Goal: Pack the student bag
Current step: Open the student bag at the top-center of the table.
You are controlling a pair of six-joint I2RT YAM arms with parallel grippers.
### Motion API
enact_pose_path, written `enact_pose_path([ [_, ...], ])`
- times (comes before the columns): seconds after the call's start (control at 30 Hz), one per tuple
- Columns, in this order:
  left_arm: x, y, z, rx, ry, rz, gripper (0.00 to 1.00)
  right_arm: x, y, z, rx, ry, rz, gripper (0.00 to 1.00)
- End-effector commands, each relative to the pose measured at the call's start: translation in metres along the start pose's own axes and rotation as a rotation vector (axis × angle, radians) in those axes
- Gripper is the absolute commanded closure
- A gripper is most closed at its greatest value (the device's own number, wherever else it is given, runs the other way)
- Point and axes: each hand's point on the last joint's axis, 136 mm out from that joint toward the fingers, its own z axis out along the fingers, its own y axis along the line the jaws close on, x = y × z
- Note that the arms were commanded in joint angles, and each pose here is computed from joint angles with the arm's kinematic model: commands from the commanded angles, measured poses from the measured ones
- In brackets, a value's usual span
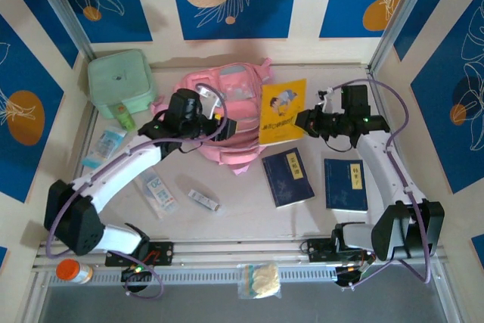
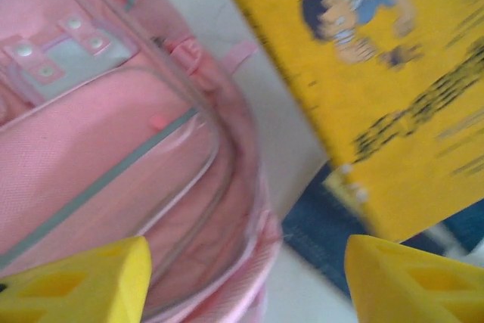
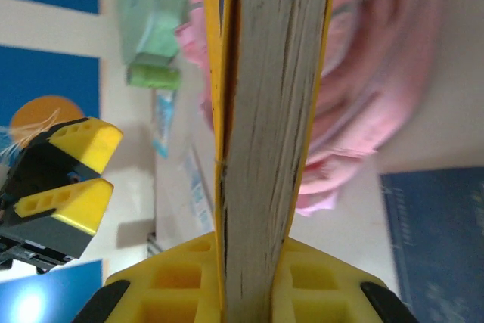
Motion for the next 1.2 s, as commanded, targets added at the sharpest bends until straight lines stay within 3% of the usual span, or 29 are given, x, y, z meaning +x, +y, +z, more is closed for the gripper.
enact_pose_path([
  [0.0,0.025,0.019,0.02,-0.062,0.104,0.176,0.27,0.005,-0.011,-0.015,0.059,-0.038,-0.004,1.0],
  [0.33,0.054,0.034,0.087,-0.156,0.289,0.449,0.25,0.003,-0.038,-0.025,0.081,-0.078,0.081,1.0],
  [0.67,0.071,0.062,0.134,-0.238,0.408,0.497,0.29,0.001,-0.043,-0.023,0.075,-0.076,0.098,1.0],
  [0.73,0.07,0.072,0.14,-0.29,0.421,0.506,0.35,0.0,-0.045,-0.022,0.068,-0.073,0.106,1.0],
  [1.03,0.046,0.077,0.147,-0.339,0.369,0.483,0.95,-0.002,-0.045,-0.02,0.054,-0.064,0.114,1.0],
  [1.07,0.043,0.075,0.145,-0.338,0.363,0.484,0.99,-0.002,-0.046,-0.02,0.056,-0.066,0.113,1.0],
  [1.17,0.027,0.068,0.134,-0.33,0.328,0.474,1.0,-0.002,-0.046,-0.022,0.058,-0.067,0.115,1.0],
])
